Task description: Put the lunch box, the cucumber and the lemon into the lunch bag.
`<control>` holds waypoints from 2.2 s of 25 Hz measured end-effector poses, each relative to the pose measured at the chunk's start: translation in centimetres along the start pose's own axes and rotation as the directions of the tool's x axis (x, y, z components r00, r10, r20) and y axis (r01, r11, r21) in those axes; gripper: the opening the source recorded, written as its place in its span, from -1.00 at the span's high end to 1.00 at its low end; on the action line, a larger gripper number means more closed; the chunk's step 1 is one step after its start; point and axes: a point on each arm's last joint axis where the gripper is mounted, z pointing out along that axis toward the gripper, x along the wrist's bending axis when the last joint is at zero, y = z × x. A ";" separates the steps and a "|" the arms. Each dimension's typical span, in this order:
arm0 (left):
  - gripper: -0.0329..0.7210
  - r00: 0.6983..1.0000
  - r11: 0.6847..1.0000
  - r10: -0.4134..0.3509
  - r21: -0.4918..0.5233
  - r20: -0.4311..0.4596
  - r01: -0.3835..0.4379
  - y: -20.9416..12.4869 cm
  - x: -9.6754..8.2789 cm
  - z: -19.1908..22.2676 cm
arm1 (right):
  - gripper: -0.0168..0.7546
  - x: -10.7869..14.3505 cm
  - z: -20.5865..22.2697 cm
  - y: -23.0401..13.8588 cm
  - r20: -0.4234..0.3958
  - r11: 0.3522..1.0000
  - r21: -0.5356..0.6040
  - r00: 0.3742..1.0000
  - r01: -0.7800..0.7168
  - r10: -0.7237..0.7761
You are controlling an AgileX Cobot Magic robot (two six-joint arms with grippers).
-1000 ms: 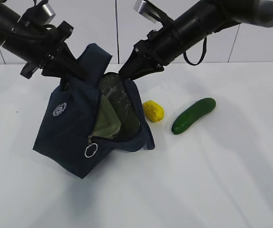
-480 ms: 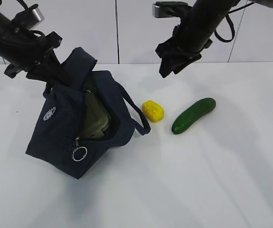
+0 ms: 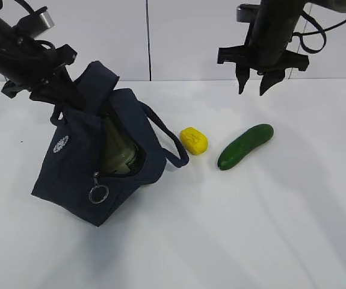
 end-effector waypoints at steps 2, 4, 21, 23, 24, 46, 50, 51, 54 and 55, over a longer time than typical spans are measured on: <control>0.91 1.000 1.000 0.000 0.000 0.000 0.000 0.0 0.0 0.0 | 0.10 0.0 0.3 0.0 0.005 0.996 0.004 0.996 -0.084 0.084; 0.91 1.000 1.000 0.000 0.004 0.001 0.000 0.0 0.0 0.0 | 0.10 0.0 0.7 -0.1 0.010 0.991 0.013 0.991 -0.135 0.135; 0.91 1.000 0.999 0.003 0.035 0.005 -0.003 -0.3 0.0 0.0 | -0.63 0.0 4.0 -0.9 0.071 0.909 0.069 0.911 -0.412 0.407; 0.91 1.000 0.999 0.003 0.036 0.006 -0.004 -0.3 0.0 -0.1 | -0.63 -0.2 4.6 -1.4 0.093 0.892 0.084 0.895 -0.445 0.437; 0.91 1.000 0.999 0.003 0.036 0.006 -0.004 -0.3 0.0 -0.1 | -0.63 -0.3 4.9 -1.6 0.104 0.885 0.090 0.888 -0.457 0.448; 0.91 1.000 0.999 0.007 0.038 0.006 -0.008 -0.3 0.0 -0.1 | -0.58 -1.7 9.1 -2.4 0.156 0.796 0.190 0.818 -0.575 0.553; 0.91 1.000 0.999 0.009 0.038 0.006 -0.009 -0.3 0.0 -0.1 | -0.58 -1.7 9.7 -2.6 0.164 0.792 0.201 0.817 -0.576 0.553; 0.91 1.000 0.999 0.009 0.038 0.006 -0.009 -0.3 0.0 -0.1 | -0.58 -1.7 9.8 -2.6 0.161 0.792 0.200 0.817 -0.577 0.554; 0.91 1.000 0.999 0.009 0.038 0.006 -0.009 -0.3 0.0 -0.1 | -0.58 -1.6 9.9 -2.4 0.143 0.795 0.188 0.817 -0.577 0.559; 0.91 1.000 0.999 0.009 0.038 0.006 -0.009 -0.3 0.0 -0.1 | -0.58 -1.6 9.9 -2.3 0.136 0.796 0.183 0.817 -0.577 0.560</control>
